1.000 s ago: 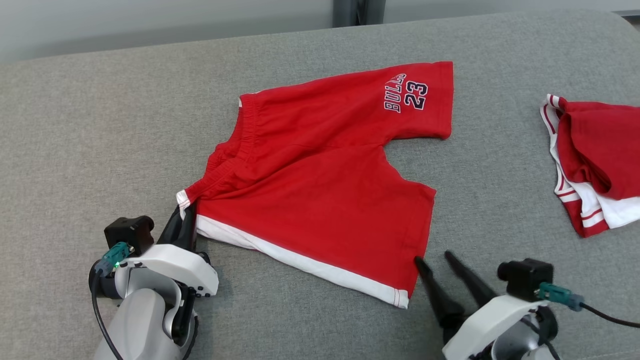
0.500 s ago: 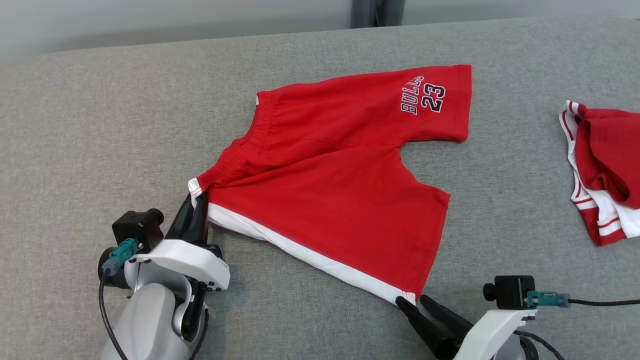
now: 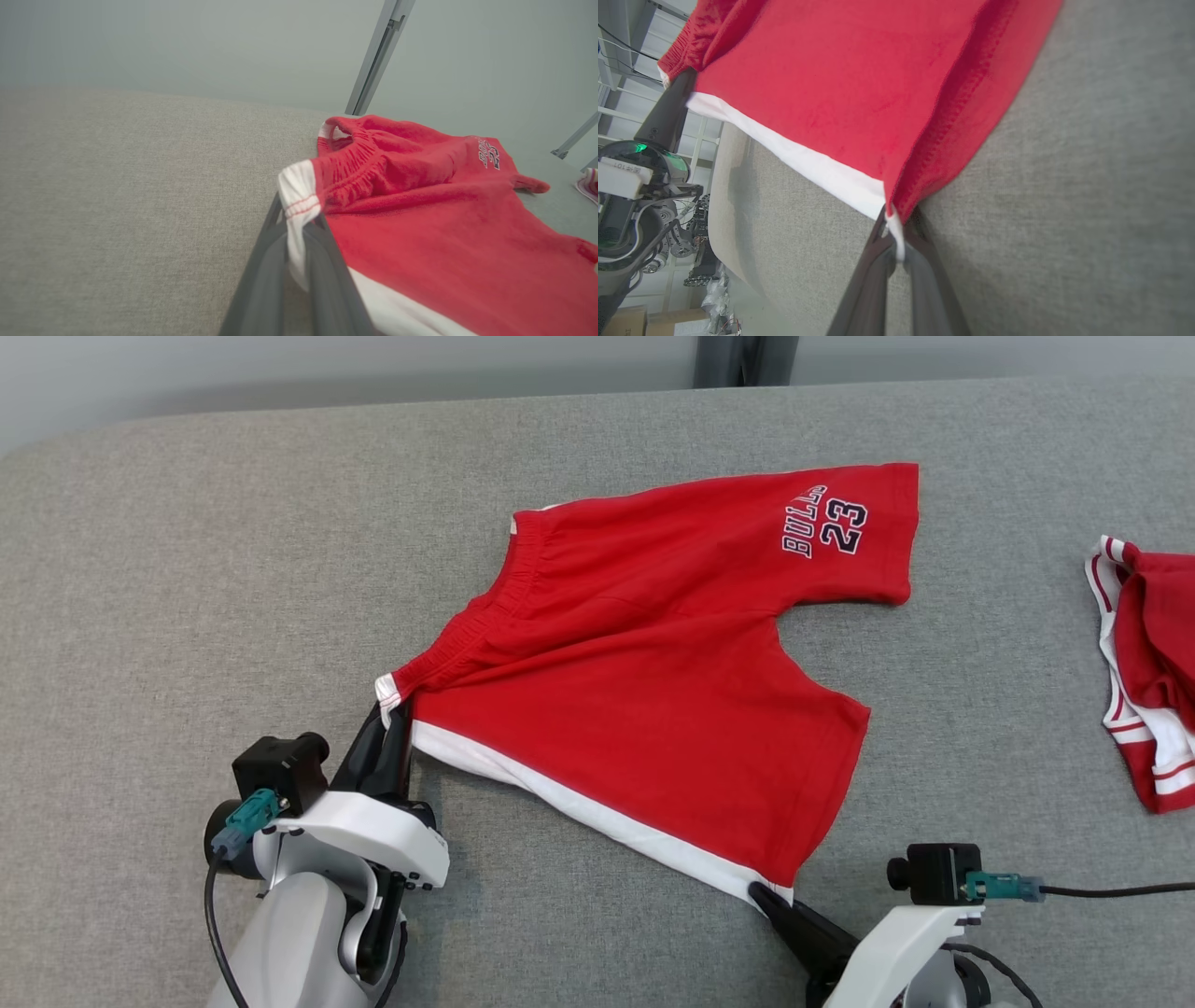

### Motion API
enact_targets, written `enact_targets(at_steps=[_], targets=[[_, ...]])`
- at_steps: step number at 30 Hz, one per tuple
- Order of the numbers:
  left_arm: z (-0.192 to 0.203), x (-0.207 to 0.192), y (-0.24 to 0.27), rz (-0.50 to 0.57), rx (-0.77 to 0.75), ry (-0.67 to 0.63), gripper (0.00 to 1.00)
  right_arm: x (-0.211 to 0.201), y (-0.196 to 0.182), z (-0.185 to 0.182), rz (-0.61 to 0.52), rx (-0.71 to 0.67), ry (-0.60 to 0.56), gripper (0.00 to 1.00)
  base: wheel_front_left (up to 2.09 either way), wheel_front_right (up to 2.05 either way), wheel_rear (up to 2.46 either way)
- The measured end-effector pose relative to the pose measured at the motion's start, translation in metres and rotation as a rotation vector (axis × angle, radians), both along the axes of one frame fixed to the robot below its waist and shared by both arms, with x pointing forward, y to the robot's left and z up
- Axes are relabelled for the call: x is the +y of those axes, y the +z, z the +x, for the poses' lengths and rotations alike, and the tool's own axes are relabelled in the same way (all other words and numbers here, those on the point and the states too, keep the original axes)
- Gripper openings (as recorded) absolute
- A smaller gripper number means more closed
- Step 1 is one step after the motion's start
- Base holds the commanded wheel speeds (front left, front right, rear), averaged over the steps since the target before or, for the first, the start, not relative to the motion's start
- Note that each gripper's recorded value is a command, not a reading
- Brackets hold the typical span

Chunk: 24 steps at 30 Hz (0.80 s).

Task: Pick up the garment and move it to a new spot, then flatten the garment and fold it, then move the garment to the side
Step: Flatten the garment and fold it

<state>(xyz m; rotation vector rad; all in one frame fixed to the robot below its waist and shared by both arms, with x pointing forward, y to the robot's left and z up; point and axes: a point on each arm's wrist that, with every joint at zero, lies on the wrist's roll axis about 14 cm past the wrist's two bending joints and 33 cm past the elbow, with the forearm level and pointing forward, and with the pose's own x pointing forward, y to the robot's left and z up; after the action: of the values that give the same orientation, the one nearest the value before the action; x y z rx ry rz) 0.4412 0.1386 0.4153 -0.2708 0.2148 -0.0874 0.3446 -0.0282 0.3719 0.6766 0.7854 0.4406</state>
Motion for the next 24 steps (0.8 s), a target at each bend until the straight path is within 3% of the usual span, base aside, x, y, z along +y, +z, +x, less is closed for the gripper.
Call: enact_targets(at_steps=[10, 15, 24], targets=[[-0.006, 0.002, 0.003, -0.048, 0.003, 0.02, 0.0, -0.016, 0.029, 0.027, -0.038, -0.197, -0.045, 0.0, 0.0, 0.0, 0.0], [-0.006, -0.005, 0.017, -0.072, -0.024, -0.006, 0.0, -0.036, 0.062, 0.05, -0.138, -0.41, -0.047, 0.0, 0.0, 0.0, 0.0], [-0.005, -0.023, 0.072, -0.213, -0.117, -0.052, 0.0, -0.061, 0.158, 0.076, -0.104, -0.726, -0.169, 0.0, 0.0, 0.0, 0.0]])
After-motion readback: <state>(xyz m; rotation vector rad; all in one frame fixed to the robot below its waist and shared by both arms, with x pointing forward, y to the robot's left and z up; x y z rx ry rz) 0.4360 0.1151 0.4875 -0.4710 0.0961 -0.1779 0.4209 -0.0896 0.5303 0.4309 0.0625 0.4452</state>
